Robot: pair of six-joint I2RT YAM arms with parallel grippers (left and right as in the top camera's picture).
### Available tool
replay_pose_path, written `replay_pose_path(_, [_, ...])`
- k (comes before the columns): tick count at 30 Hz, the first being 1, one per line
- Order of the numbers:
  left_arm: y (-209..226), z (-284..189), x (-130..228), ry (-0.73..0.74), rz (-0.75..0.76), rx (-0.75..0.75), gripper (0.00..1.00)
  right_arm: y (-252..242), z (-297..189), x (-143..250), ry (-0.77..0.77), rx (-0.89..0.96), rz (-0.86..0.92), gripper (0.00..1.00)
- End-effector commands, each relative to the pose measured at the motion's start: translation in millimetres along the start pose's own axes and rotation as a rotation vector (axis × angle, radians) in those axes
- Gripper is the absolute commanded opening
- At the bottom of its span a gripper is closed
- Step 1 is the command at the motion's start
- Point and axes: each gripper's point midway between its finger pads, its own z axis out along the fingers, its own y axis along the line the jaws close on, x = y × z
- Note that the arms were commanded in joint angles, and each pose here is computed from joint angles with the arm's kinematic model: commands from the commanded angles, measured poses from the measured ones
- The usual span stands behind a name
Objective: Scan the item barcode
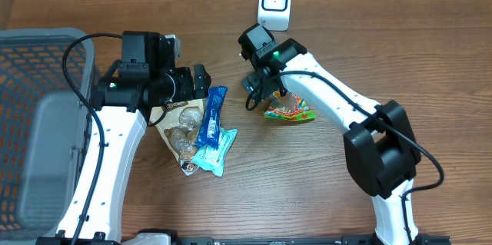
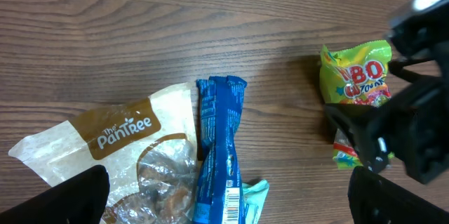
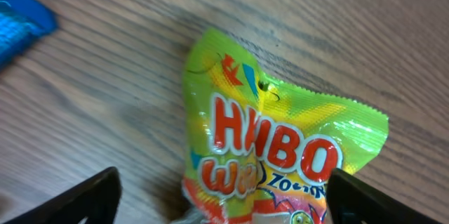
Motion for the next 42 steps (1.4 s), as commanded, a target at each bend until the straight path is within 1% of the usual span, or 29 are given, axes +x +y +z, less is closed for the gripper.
replay_pose_path(1, [2.2, 3.8, 0.5, 0.008, -0.008, -0.011, 1.0, -0.2, 13.8, 13.1, 0.054, 0.056, -0.031, 0.9])
replay_pose_path(4, [2.2, 3.8, 0.5, 0.008, -0.008, -0.011, 1.0, 2.2, 20.2, 26.9, 0.097, 0.109, -0.03, 0.87])
replay_pose_path(9, [2.2, 3.8, 0.5, 0.008, -0.008, -0.011, 1.0, 8.4, 24.5, 35.4, 0.116, 0.142, 0.005, 0.86])
replay_pose_path(14, [2.2, 3.8, 0.4, 0.008, -0.008, -0.011, 1.0, 11.3, 38.3, 45.9, 0.159, 0.149, 0.043, 0.76])
replay_pose_path(19, [2.2, 3.8, 0.5, 0.008, -0.008, -0.011, 1.0, 13.1, 50.7, 55.9, 0.2, 0.153, 0.034, 0.53])
replay_pose_path(21, [2.2, 3.8, 0.5, 0.008, -0.008, -0.011, 1.0, 13.4, 52.2, 57.0, 0.204, 0.154, 0.033, 0.41])
replay_pose_path(22, [2.2, 3.8, 0.5, 0.008, -0.008, -0.011, 1.0, 13.4, 52.2, 57.0, 0.204, 0.153, 0.034, 0.37])
replay_pose_path(24, [2.2, 3.8, 0.5, 0.008, -0.008, -0.011, 1.0, 13.4, 52.2, 57.0, 0.202, 0.156, 0.058, 0.31])
replay_pose_path(27, [2.2, 3.8, 0.5, 0.008, -0.008, -0.011, 1.0, 16.0, 51.4, 57.9, 0.207, 0.143, 0.098, 0.15])
replay_pose_path(28, [2.2, 3.8, 0.5, 0.008, -0.008, -0.011, 1.0, 20.7, 50.1, 58.1, 0.213, 0.115, 0.104, 0.08])
replay_pose_path(29, [2.2, 3.8, 0.5, 0.008, -0.008, -0.011, 1.0, 26.6, 48.1, 57.6, 0.218, 0.078, 0.108, 0.04])
replay_pose_path(31, [2.2, 3.8, 0.5, 0.008, -0.008, -0.011, 1.0, 38.1, 39.2, 53.0, 0.222, -0.018, 0.13, 0.04])
replay_pose_path(34, [2.2, 3.8, 0.5, 0.008, -0.008, -0.011, 1.0, 56.7, 11.5, 36.1, 0.194, -0.226, 0.151, 0.04])
replay_pose_path(37, [2.2, 3.8, 0.5, 0.008, -0.008, -0.011, 1.0, 71.0, -36.7, 9.4, 0.112, -0.516, 0.197, 0.04])
replay_pose_path(38, [2.2, 3.8, 0.5, 0.008, -0.008, -0.011, 1.0, 73.1, -47.4, 4.3, 0.09, -0.584, 0.2, 0.04])
replay_pose_path(42, [2.2, 3.8, 0.5, 0.008, -0.008, -0.011, 1.0, 77.1, -103.4, -20.6, -0.024, -1.018, 0.226, 0.04])
